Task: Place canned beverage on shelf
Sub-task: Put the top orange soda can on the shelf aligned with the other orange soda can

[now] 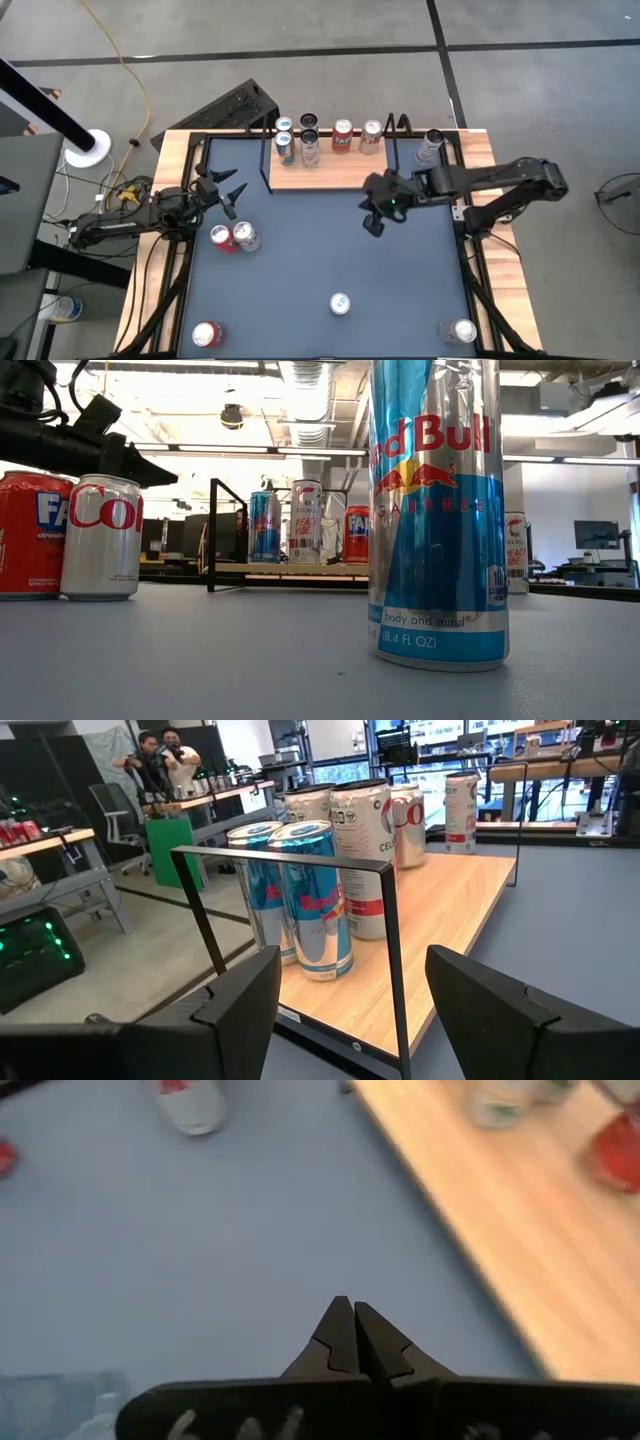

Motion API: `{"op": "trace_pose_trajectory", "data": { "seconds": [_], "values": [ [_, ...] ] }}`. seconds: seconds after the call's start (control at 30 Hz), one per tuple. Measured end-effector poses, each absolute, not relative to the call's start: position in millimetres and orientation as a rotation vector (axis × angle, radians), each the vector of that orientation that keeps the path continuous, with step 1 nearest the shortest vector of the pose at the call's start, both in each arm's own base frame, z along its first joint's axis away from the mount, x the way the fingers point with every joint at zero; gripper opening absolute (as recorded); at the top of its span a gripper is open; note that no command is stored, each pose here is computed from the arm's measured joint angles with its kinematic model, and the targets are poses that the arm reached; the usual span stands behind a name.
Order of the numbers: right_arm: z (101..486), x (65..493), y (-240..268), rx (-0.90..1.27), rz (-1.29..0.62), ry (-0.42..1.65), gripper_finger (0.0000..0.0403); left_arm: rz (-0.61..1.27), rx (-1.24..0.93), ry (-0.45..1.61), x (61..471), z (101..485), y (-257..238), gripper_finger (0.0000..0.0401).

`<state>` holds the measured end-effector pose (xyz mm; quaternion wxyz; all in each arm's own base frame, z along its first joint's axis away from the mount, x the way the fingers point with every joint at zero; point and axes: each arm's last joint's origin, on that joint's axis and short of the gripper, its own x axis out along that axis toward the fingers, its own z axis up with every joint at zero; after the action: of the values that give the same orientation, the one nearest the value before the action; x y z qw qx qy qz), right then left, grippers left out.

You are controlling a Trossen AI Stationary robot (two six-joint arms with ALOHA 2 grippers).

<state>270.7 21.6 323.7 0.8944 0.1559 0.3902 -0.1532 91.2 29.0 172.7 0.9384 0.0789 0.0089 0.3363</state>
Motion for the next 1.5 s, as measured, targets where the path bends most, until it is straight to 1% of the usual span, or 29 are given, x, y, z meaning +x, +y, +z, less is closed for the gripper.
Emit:
{"op": "trace_pose_trajectory", "data": {
  "seconds": [0.1, 0.2, 0.3, 0.4, 0.53, 0.63, 0.77, 0.87, 0.93, 1.03, 1.1, 1.2, 1.27, 1.37, 1.5],
  "values": [
    [324.0, 271.8, 37.0, 0.342, -0.254, 0.802, 0.0000, 0.686, 0.161, 0.018, 91.2, 172.7, 29.0, 0.0240],
    [322.8, 276.4, 59.3, 0.350, -0.143, 0.789, 0.0000, 0.687, 0.161, 0.018, 91.2, 172.7, 29.0, 0.0240],
    [320.2, 283.3, 89.8, 0.345, -0.016, 0.752, 0.0000, 0.686, 0.161, 0.018, 91.2, 172.7, 29.0, 0.0240],
    [318.4, 294.0, 119.9, 0.345, 0.100, 0.663, 0.0000, 0.685, 0.161, 0.018, 91.2, 172.7, 29.0, 0.0240],
    [306.4, 308.7, 148.7, 0.357, 0.224, 0.618, 0.0001, 0.686, 0.161, 0.018, 91.2, 172.7, 29.0, 0.0240],
    [293.0, 315.6, 165.1, 0.359, 0.283, 0.634, 0.0014, 0.687, 0.161, 0.018, 91.2, 172.8, 29.0, 0.0240],
    [278.7, 320.4, 177.5, 0.388, 0.304, 0.674, 0.0052, 0.685, 0.161, 0.017, 91.2, 172.8, 29.0, 0.0240],
    [274.5, 323.1, 179.7, 0.417, 0.308, 0.684, 0.0086, 0.686, 0.161, 0.017, 91.2, 172.8, 29.0, 0.0240],
    [275.2, 323.5, 179.3, 0.385, 0.323, 0.672, 0.0110, 0.687, 0.161, 0.017, 91.2, 172.8, 29.0, 0.0240],
    [279.1, 328.2, 175.5, 0.258, 0.368, 0.597, 0.0148, 0.686, 0.161, 0.018, 91.2, 172.8, 29.0, 0.0240],
    [284.2, 334.7, 169.1, 0.153, 0.393, 0.509, 0.0174, 0.686, 0.161, 0.018, 91.2, 172.8, 29.0, 0.0240],
    [290.7, 346.5, 150.2, 0.009, 0.352, 0.399, 0.0211, 0.686, 0.161, 0.018, 91.2, 172.8, 29.0, 0.0240],
    [292.7, 354.0, 133.7, -0.053, 0.316, 0.364, 0.0233, 0.686, 0.161, 0.018, 91.2, 172.8, 29.0, 0.0240],
    [292.6, 368.3, 105.7, -0.104, 0.263, 0.314, 0.0257, 0.686, 0.161, 0.018, 91.2, 172.8, 29.0, 0.0240],
    [282.2, 388.0, 78.7, -0.105, 0.245, 0.266, 0.0269, 0.686, 0.161, 0.018, 91.2, 172.8, 29.0, 0.0240]
  ]
}}
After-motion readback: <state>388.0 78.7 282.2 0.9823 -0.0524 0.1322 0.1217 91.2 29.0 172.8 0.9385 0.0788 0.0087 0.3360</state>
